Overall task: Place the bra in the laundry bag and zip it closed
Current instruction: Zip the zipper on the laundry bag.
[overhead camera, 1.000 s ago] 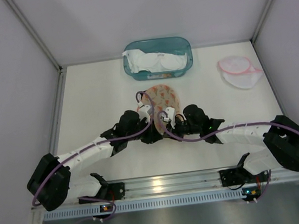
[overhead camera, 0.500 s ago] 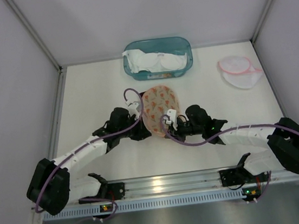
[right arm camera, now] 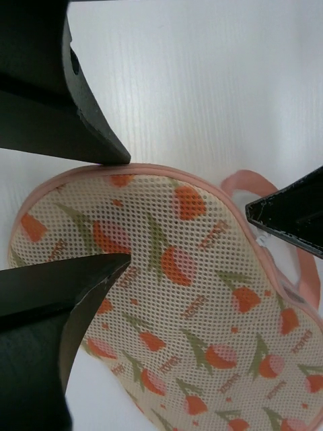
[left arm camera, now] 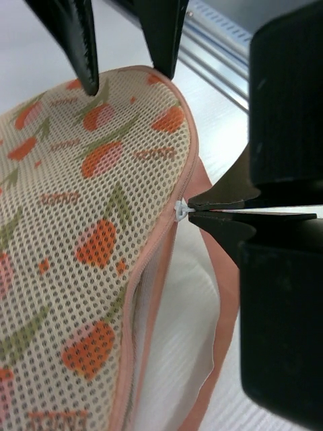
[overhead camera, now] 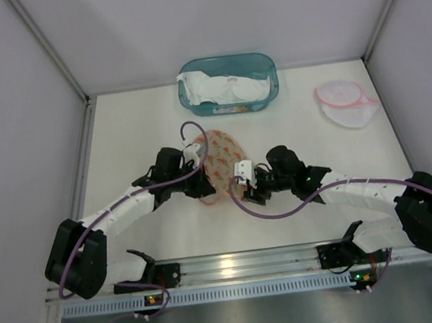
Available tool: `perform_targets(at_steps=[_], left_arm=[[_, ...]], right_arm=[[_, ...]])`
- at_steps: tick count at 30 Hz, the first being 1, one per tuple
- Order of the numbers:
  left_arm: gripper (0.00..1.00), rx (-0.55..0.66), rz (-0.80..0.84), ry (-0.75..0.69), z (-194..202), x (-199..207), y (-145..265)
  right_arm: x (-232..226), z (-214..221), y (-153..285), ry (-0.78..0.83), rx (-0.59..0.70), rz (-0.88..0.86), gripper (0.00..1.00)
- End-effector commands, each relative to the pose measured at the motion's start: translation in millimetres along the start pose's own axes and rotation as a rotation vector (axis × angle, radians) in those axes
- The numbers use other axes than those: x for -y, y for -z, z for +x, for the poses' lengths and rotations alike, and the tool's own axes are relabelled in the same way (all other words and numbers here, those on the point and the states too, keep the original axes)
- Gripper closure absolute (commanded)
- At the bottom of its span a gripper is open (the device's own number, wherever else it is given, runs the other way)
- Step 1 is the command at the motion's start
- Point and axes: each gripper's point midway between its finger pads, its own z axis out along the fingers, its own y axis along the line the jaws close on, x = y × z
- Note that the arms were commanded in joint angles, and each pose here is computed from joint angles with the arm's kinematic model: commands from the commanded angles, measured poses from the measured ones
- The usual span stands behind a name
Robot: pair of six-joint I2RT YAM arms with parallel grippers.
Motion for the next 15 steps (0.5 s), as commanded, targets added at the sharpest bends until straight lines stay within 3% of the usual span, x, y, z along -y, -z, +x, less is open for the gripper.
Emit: perform_targets(at_steps=[1,7,15], left_arm=[[1.00,0.047,0.149,0.002,-24,34,7],[1.00,0.042,0.153,0.077,-24,45,4],[1.00,0.014,0.163,0.142,-23,52,-2]], right_arm=[[21,-26,10,0.114,0.025,0.051,0.44],[2,-52,4,0.123,0.067,0.017,0.44],[-7,-45,-25,0.160,0.033,0.008,0.52]])
